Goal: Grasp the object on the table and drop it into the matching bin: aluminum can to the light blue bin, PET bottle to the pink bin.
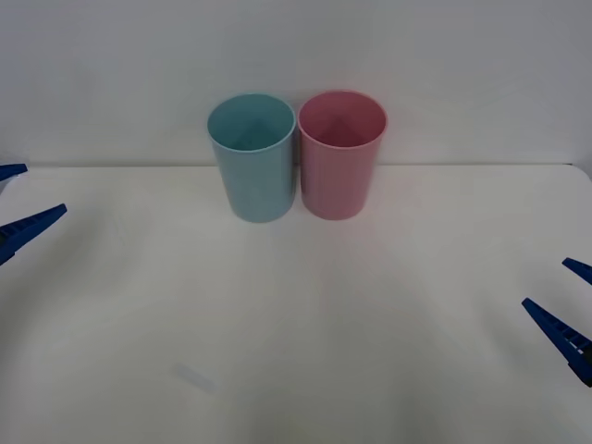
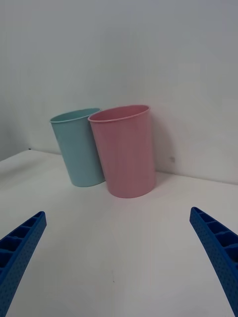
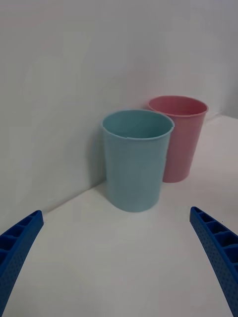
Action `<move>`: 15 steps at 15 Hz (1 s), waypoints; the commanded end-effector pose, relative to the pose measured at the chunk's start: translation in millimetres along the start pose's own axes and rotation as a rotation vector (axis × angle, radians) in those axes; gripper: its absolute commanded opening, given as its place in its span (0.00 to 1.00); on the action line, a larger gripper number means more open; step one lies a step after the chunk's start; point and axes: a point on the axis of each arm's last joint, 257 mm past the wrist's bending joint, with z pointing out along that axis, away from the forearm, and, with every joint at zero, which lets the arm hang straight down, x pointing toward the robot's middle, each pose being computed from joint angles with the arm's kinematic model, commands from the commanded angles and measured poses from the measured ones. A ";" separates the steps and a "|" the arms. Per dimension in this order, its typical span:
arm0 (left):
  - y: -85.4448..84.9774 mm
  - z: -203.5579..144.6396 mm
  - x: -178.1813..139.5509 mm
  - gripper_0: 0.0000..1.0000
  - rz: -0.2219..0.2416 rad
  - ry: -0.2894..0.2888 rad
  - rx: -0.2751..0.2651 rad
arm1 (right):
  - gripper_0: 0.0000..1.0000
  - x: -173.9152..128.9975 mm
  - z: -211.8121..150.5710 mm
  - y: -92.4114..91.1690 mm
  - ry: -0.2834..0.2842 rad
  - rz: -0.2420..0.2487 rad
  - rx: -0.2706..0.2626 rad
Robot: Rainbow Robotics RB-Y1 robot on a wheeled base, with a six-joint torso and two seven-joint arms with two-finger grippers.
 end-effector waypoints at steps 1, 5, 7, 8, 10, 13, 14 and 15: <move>-6.2 -27.0 19.7 1.00 0.013 0.038 -0.002 | 1.00 0.0 0.0 0.0 0.000 0.000 0.000; -18.3 -54.1 44.6 1.00 -0.020 0.056 -0.013 | 1.00 0.0 0.0 0.0 0.000 0.000 0.000; -26.4 -66.0 57.7 1.00 -0.055 0.069 -0.014 | 1.00 0.0 0.0 0.0 0.000 0.000 0.000; -29.5 -69.4 61.1 1.00 -0.063 0.072 -0.014 | 1.00 0.0 0.0 0.0 0.000 0.000 0.000; -37.6 -77.8 67.8 1.00 -0.096 0.068 -0.011 | 1.00 0.0 0.0 0.0 0.000 0.000 0.000; -39.1 -78.6 74.9 1.00 -0.115 0.075 -0.021 | 1.00 0.0 0.0 0.0 0.000 0.000 0.000; -39.1 -78.6 74.9 1.00 -0.115 0.075 -0.021 | 1.00 0.0 0.0 0.0 0.000 0.000 0.000; -39.1 -78.6 74.9 1.00 -0.115 0.075 -0.021 | 1.00 0.0 0.0 0.0 0.000 0.000 0.000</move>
